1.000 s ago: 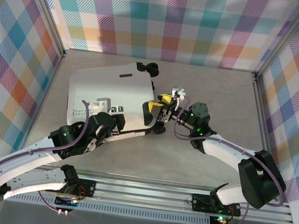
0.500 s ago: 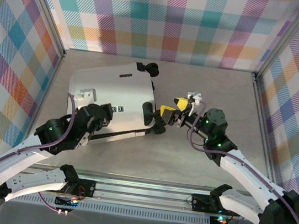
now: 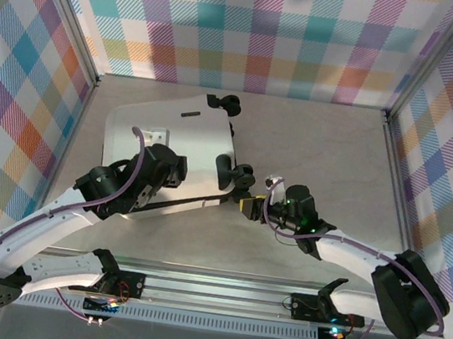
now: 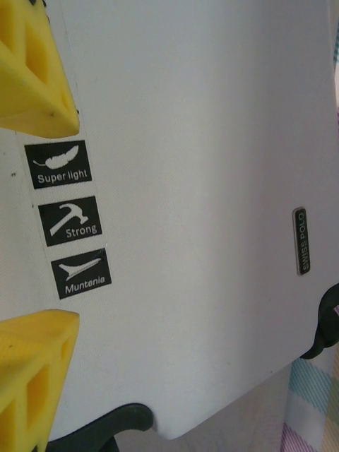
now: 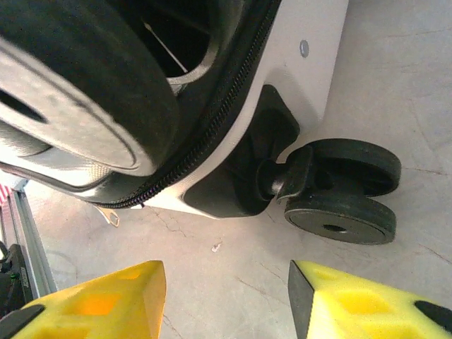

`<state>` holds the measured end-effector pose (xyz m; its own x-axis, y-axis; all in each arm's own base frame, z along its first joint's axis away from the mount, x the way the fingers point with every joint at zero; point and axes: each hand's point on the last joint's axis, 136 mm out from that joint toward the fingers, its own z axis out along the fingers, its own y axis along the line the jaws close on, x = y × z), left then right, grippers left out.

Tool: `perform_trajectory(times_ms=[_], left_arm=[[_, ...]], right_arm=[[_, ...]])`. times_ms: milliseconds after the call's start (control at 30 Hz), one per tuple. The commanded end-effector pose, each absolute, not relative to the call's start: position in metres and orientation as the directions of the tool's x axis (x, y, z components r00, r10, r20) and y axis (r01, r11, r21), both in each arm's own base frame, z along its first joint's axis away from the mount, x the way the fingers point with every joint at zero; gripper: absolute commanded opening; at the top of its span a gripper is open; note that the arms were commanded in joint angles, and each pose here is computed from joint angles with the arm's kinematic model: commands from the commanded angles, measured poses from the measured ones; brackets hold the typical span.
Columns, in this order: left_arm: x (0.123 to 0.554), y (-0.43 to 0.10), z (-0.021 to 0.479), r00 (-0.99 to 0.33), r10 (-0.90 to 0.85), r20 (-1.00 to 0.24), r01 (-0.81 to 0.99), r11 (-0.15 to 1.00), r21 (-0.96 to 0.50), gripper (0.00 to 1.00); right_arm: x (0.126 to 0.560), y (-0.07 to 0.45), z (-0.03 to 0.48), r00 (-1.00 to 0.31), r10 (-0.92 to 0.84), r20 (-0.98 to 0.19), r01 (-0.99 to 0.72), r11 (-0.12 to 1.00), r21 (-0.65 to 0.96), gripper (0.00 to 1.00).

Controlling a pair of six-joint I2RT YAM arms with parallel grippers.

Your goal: Pack the luggage

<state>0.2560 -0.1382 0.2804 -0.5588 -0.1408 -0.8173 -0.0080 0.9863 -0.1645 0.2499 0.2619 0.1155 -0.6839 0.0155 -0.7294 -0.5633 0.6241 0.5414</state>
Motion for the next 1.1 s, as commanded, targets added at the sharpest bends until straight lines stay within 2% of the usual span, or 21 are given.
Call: perform_trajectory(times_ms=[0,67,133,267,367,467,833,1000,1067], left_arm=[[0.257,-0.141,0.292,-0.545,-0.159,-0.823,0.009,0.981,-0.196,0.65],[0.256,-0.141,0.291,-0.547,-0.165,-0.820,0.013,0.979,-0.206,0.65],[0.254,-0.141,0.290,-0.548,-0.173,-0.818,0.014,0.976,-0.216,0.65],[0.252,-0.139,0.289,-0.547,-0.177,-0.818,0.015,0.975,-0.222,0.65],[0.251,-0.140,0.288,-0.546,-0.184,-0.817,0.022,0.972,-0.234,0.65],[0.250,-0.141,0.287,-0.550,-0.185,-0.815,0.031,0.970,-0.242,0.65],[0.249,-0.146,0.283,-0.562,-0.173,-0.809,0.058,0.967,-0.247,0.66],[0.257,-0.189,0.277,-0.616,-0.084,-0.783,0.196,0.947,-0.256,0.65],[0.264,-0.211,0.280,-0.617,-0.009,-0.787,0.262,0.941,-0.216,0.64]], right_arm=[[0.275,0.267,0.139,-0.613,0.097,-0.784,-0.563,0.643,0.519,0.51],[0.295,0.256,0.140,-0.573,0.137,-0.808,-0.501,0.721,0.478,0.53],[0.307,0.253,0.142,-0.546,0.151,-0.824,-0.475,0.754,0.453,0.55],[0.321,0.268,0.158,-0.491,0.166,-0.855,-0.526,0.726,0.444,0.59],[0.331,0.275,0.160,-0.460,0.185,-0.869,-0.542,0.716,0.439,0.67],[0.335,0.284,0.168,-0.419,0.217,-0.882,-0.584,0.679,0.444,0.71],[0.344,0.291,0.209,-0.299,0.246,-0.922,-0.644,0.661,0.385,0.71],[0.339,0.299,0.218,-0.291,0.252,-0.923,-0.687,0.616,0.384,0.71],[0.337,0.306,0.222,-0.295,0.242,-0.925,-0.714,0.587,0.381,0.72]])
